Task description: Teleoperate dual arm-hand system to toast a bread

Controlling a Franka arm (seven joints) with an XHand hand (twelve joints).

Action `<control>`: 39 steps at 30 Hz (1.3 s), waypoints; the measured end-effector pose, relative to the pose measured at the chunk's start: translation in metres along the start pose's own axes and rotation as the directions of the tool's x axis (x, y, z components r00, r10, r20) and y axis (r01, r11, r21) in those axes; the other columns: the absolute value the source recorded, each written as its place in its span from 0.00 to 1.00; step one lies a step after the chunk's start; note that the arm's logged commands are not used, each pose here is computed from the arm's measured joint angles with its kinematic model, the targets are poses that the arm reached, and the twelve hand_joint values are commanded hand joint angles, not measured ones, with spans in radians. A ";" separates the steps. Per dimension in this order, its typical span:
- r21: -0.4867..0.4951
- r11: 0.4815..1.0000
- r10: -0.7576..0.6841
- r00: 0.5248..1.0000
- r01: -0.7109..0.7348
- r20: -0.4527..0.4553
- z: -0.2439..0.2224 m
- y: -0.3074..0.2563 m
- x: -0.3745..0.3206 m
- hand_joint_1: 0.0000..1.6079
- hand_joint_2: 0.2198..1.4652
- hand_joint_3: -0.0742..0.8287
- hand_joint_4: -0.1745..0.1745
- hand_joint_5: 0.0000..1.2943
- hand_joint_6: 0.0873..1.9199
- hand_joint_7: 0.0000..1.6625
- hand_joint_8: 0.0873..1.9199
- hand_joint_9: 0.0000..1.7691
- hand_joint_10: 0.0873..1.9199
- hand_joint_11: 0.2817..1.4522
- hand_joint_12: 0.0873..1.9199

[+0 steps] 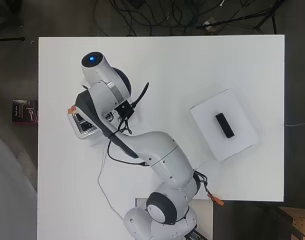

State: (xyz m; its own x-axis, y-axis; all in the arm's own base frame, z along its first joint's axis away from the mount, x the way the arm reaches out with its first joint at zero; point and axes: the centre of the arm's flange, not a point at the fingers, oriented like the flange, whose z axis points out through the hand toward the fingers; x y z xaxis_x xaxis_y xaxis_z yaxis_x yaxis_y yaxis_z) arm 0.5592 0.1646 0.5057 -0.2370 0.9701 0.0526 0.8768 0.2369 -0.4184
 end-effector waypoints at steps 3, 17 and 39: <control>0.030 0.999 0.036 0.999 -0.036 -0.021 0.005 0.002 -0.015 0.77 0.76 0.08 0.00 0.53 0.67 0.65 0.44 0.78 0.00 0.40 0.14; -0.013 0.999 -0.032 0.999 0.032 -0.005 0.038 0.011 -0.019 0.78 0.72 0.08 0.00 0.61 0.57 0.71 0.38 0.84 0.00 0.31 0.36; -0.259 0.862 0.427 0.899 -0.436 -0.093 0.075 -0.026 -0.108 0.00 0.60 0.08 0.35 0.26 0.00 0.34 0.00 0.37 0.00 0.18 0.00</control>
State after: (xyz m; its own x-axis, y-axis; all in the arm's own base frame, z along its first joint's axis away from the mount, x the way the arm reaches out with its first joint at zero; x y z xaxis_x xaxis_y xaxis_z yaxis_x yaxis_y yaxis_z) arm 0.5305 0.0494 0.4434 0.2004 0.9786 -0.0470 0.9673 -0.2052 -0.1487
